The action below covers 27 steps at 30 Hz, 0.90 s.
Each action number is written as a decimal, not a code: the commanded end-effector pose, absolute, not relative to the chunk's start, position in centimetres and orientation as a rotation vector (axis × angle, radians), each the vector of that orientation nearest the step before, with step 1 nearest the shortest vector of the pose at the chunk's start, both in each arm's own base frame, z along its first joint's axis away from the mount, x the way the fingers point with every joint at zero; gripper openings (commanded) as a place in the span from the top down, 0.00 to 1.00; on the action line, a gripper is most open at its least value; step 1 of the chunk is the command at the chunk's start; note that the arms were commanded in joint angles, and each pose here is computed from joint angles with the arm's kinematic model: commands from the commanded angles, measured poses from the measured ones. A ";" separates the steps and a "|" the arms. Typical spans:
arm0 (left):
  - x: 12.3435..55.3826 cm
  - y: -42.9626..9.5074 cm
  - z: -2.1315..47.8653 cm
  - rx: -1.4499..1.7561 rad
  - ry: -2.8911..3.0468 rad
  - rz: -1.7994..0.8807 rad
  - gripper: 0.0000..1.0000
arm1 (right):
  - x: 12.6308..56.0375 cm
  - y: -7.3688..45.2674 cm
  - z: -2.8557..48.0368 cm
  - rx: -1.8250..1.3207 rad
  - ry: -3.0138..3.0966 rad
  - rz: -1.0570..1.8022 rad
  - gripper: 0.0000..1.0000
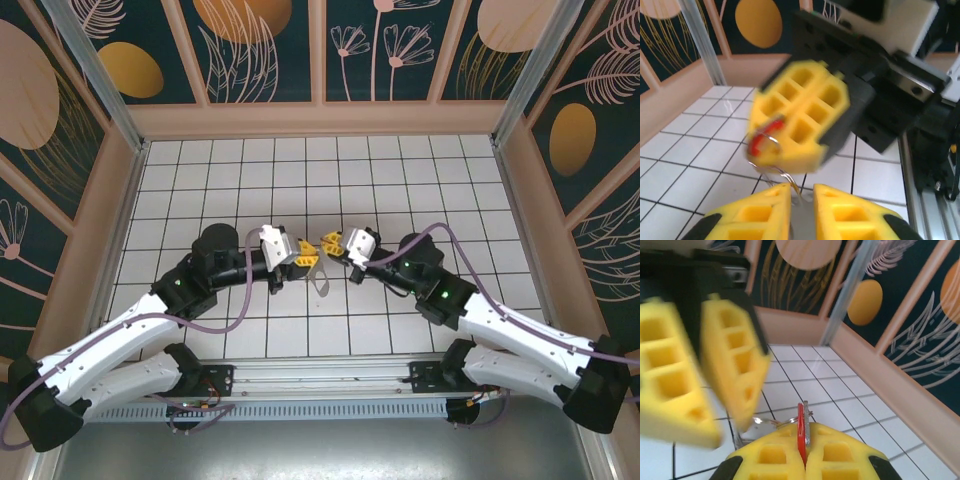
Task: Put the keys on the keyring
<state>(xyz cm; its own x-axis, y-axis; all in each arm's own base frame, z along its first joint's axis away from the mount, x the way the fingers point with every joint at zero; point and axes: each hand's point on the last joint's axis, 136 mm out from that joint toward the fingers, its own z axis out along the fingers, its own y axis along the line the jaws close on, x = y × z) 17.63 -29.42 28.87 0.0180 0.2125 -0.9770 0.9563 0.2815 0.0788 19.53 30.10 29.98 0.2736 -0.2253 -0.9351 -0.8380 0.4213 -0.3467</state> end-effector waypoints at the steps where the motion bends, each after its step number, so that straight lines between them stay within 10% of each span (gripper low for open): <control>1: 18.6 -28.7 29.4 1.053 1.454 -0.811 0.68 | 21.9 29.8 32.1 -1.018 1.292 0.440 1.00; 27: 24.2 -16.2 23.7 0.245 1.655 -0.438 0.41 | 36.2 36.9 18.3 -1.024 1.868 0.434 1.00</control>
